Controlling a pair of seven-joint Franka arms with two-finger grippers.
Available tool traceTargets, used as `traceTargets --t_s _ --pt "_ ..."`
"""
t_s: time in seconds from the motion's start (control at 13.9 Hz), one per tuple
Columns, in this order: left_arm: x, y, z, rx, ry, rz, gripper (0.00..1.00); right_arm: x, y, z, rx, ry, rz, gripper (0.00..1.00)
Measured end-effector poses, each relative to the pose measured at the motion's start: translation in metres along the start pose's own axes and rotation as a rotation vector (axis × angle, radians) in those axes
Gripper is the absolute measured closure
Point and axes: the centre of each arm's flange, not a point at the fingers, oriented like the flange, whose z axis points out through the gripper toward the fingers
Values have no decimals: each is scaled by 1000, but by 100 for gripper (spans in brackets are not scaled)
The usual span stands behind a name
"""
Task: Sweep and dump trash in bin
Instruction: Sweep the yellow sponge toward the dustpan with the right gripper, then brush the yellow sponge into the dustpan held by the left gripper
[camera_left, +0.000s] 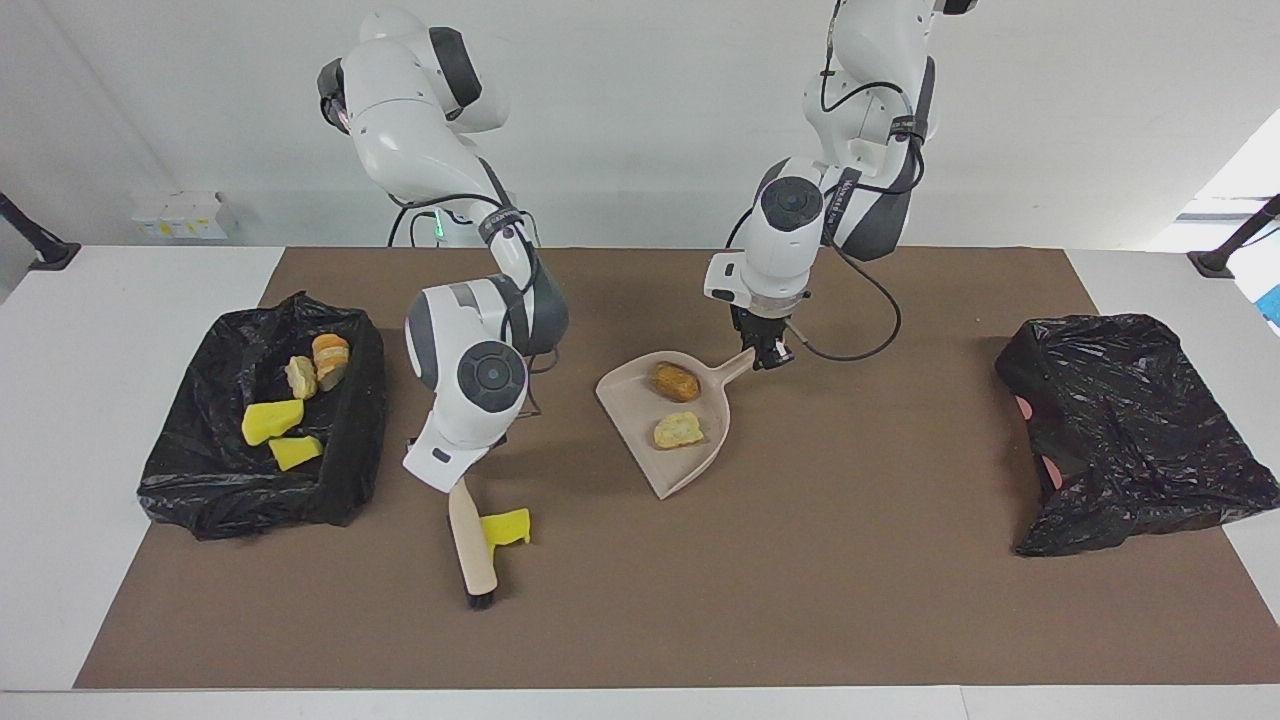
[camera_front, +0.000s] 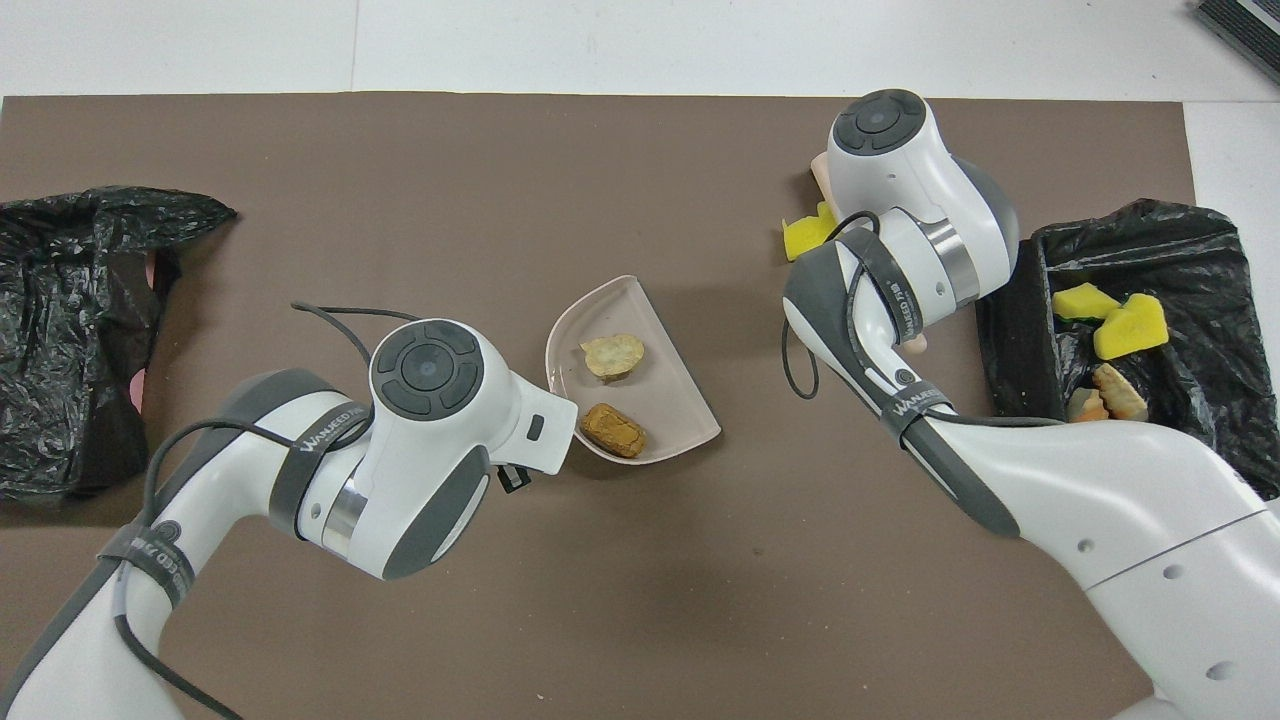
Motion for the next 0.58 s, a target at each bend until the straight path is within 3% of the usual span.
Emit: traceTargets --t_s 0.58 --pt "-5 14 6 25 -26 78 69 -17 -110 -27 272 -49 -108 74"
